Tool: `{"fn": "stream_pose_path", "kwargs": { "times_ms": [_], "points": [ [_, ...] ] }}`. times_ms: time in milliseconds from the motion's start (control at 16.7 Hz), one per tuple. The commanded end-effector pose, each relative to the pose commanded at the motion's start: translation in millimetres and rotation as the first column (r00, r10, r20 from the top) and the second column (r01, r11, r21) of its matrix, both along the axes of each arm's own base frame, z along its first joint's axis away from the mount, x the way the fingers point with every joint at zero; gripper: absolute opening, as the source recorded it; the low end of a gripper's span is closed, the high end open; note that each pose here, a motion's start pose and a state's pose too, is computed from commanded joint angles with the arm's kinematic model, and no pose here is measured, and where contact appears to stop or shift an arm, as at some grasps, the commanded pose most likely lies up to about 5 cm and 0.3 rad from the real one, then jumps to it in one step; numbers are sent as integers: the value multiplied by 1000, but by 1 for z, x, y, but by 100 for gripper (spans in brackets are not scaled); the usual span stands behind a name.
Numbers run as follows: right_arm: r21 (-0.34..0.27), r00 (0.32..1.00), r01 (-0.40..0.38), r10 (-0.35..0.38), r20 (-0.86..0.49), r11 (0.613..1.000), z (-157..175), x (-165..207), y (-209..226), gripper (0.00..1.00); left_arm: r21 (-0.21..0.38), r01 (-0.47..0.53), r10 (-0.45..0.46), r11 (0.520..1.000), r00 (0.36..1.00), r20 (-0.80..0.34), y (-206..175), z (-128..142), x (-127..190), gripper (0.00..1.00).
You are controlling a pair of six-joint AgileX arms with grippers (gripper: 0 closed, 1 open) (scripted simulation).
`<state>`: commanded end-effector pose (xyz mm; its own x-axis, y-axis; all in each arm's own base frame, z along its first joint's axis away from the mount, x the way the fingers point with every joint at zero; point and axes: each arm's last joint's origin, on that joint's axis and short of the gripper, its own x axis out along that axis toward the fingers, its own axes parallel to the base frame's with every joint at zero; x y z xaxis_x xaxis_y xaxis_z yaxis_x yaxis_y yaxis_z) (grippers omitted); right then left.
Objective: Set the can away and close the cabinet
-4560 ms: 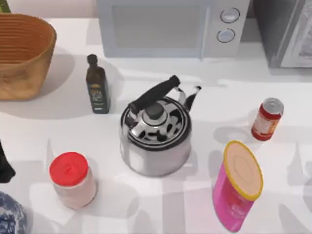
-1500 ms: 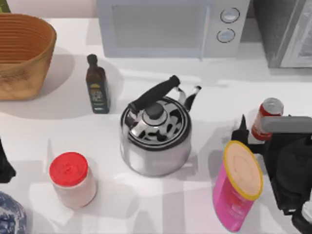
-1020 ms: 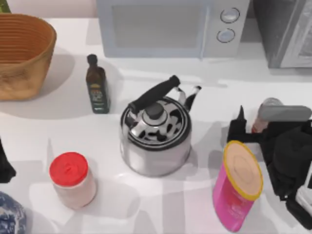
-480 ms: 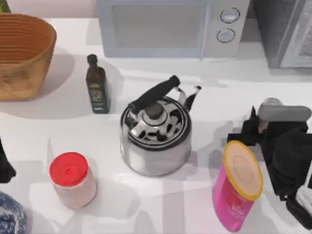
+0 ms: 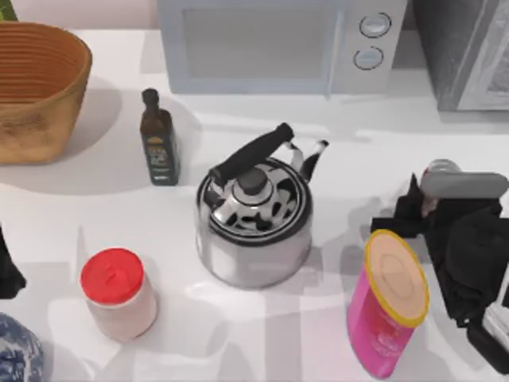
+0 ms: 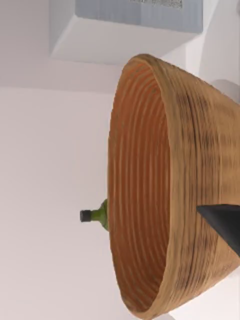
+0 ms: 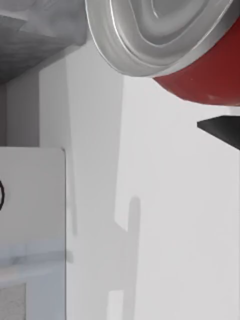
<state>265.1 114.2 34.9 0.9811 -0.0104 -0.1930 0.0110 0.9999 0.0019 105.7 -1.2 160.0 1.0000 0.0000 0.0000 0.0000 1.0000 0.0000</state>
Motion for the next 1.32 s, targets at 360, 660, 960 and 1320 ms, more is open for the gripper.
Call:
{"fn": "stream_pose_path", "kwargs": {
  "times_ms": [360, 660, 960, 1320],
  "points": [
    [1, 1000, -1, 1, 1, 1000, 1, 0, 0, 0, 0, 0, 0, 1000, 1000, 0, 0, 0, 0, 100],
    [2, 1000, -9, 9, 15, 1000, 30, 9, 6, 0, 0, 0, 0, 1000, 1000, 0, 0, 0, 0, 100],
    [-12, 1000, -1, 1, -10, 1000, 87, 13, 6, 0, 0, 0, 0, 1000, 1000, 0, 0, 0, 0, 100],
    [-2, 1000, 0, 0, -3, 1000, 146, 1, 1, 0, 0, 0, 0, 1000, 1000, 0, 0, 0, 0, 100]
  ]
}}
